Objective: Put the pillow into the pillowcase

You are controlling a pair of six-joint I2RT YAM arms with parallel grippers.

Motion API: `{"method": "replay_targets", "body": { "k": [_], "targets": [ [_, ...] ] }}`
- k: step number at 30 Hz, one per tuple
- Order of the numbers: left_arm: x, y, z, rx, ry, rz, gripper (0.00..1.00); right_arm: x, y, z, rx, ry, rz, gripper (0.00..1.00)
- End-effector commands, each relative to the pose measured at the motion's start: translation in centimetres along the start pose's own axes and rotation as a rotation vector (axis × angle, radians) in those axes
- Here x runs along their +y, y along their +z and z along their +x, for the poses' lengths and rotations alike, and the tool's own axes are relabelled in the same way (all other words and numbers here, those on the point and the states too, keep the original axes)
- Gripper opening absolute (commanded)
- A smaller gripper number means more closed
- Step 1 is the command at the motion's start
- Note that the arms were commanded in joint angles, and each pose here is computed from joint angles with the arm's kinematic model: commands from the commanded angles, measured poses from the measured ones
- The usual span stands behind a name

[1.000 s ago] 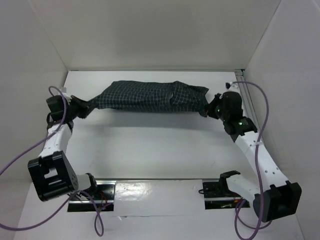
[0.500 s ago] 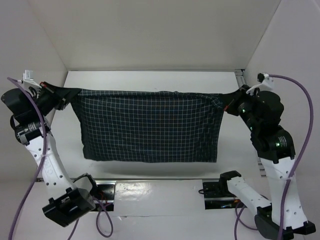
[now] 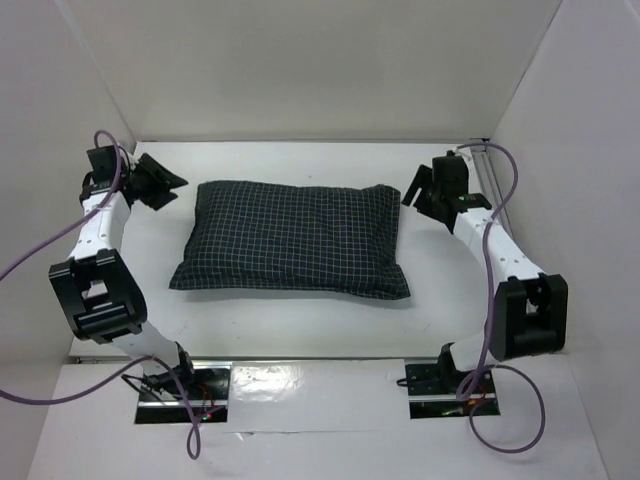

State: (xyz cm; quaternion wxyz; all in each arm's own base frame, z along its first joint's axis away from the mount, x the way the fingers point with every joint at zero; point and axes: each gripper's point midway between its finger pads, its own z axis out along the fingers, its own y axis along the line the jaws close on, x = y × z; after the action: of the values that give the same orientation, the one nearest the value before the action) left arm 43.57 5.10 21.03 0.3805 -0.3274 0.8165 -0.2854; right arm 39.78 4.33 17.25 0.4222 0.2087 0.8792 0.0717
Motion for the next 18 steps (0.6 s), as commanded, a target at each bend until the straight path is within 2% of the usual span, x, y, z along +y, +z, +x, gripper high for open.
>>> {"method": "replay_targets", "body": {
  "k": [1,2,4,7,8,9,10,12,13,14,18],
  "targets": [
    [-1.0,-2.1,0.0,-0.059,0.137,-0.057,0.62,3.1,-2.8,-5.0,-0.184,0.028,-0.130,0.81],
    [-1.2,-2.5,0.7,-0.061,0.158,-0.058,0.65,3.5,-3.0,-4.4,-0.180,0.029,-0.145,0.82],
    [-2.6,-3.2,3.7,-0.035,0.213,-0.030,0.65,4.8,-3.2,-1.6,-0.130,-0.003,-0.169,0.82],
    [-0.9,-3.4,7.1,0.013,0.235,-0.094,0.61,6.1,-3.6,3.0,-0.020,-0.060,-0.195,0.84],
    [-1.6,-4.0,8.2,0.029,0.246,-0.058,0.61,5.9,-4.0,4.1,0.008,-0.075,-0.191,0.87],
    [-0.7,-4.0,9.2,0.046,0.239,-0.071,0.61,6.0,-4.1,4.7,0.030,-0.075,-0.187,0.91],
    [-1.1,-4.3,10.1,0.062,0.248,-0.051,0.61,5.1,-4.3,5.1,0.024,-0.073,-0.148,1.00],
    [-2.1,-5.6,10.6,0.042,0.283,-0.014,0.61,3.7,-4.8,5.2,0.026,-0.057,-0.082,1.00],
    [-2.3,-6.1,11.4,0.050,0.292,-0.005,0.64,2.3,-4.9,4.5,-0.015,-0.059,-0.009,1.00],
    [-3.0,-6.5,11.7,0.046,0.324,0.017,1.00,1.7,-5.4,3.4,-0.048,-0.049,0.019,1.00],
    [-4.4,-8.8,11.7,0.006,0.385,0.049,1.00,-1.0,-6.5,1.6,-0.099,-0.033,0.166,1.00]
  ]
}}
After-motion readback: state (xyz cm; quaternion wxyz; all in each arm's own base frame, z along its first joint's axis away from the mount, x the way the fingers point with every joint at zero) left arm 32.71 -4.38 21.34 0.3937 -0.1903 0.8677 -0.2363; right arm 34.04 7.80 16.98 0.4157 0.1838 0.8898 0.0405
